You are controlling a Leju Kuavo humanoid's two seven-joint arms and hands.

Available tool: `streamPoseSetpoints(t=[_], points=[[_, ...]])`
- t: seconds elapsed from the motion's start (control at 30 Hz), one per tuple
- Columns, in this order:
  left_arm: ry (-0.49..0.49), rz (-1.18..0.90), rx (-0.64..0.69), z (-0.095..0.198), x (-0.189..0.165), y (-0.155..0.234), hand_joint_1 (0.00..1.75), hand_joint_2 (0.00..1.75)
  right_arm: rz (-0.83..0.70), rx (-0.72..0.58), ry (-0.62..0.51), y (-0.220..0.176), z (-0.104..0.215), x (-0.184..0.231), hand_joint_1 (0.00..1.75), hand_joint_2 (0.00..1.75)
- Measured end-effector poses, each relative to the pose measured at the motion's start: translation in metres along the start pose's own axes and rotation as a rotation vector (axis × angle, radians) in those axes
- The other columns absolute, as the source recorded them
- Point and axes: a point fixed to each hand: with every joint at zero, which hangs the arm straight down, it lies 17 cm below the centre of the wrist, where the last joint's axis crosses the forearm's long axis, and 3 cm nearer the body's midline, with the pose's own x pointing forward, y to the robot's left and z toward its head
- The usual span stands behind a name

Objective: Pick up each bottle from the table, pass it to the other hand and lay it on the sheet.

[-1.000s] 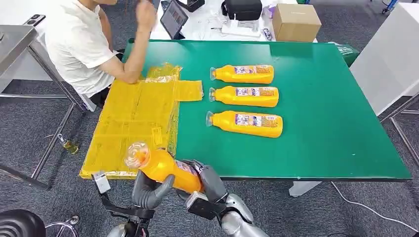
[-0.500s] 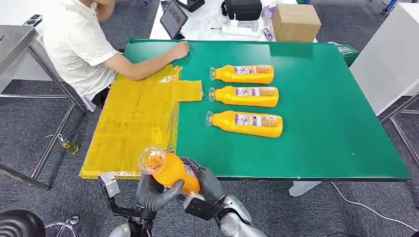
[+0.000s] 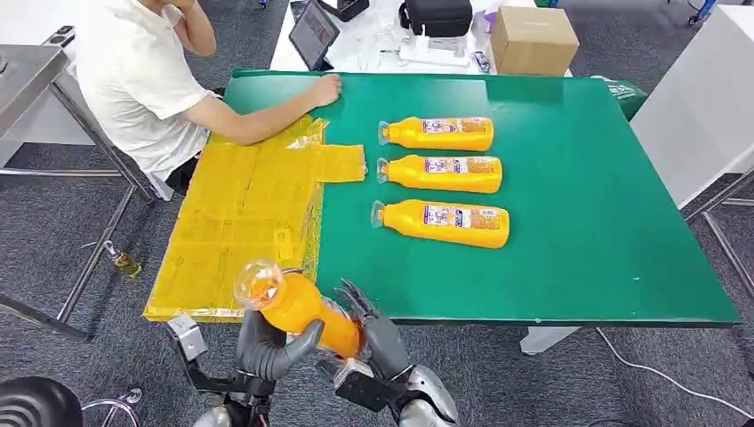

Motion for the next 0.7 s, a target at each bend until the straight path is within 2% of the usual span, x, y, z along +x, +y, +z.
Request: streamPoseSetpoints(t=[0.1,0.2,0.33,0.43,0.57,0.7], points=[[-0.015,-0.058,0.050,-0.002,0.005,0.017,1.75,1.75,0.028,-0.078,0.001,-0.018,0.001,0.000,0.00,0.00],[-0.045,-0.149,0.113,0.000,0.015,0.041,1.75,1.75,0.067,-0.244,0.015,-0.056,0.003,0.002,0.00,0.00],[-0.086,-0.289,0.162,0.000,0.028,0.060,1.75,1.75,0.109,-0.336,0.000,-0.084,0.003,0.010,0.00,0.00],[-0.141,-0.501,0.203,0.000,0.042,0.076,1.75,1.75,0.162,-0.499,-0.025,-0.137,-0.003,0.029,0.00,0.00],[-0.205,-0.735,0.222,-0.006,0.062,0.089,1.75,1.75,0.239,-0.761,-0.036,-0.228,0.008,0.048,0.00,0.00],[-0.269,-0.958,0.225,-0.020,0.081,0.095,1.75,1.75,0.274,-0.909,-0.042,-0.275,0.024,0.063,0.00,0.00]])
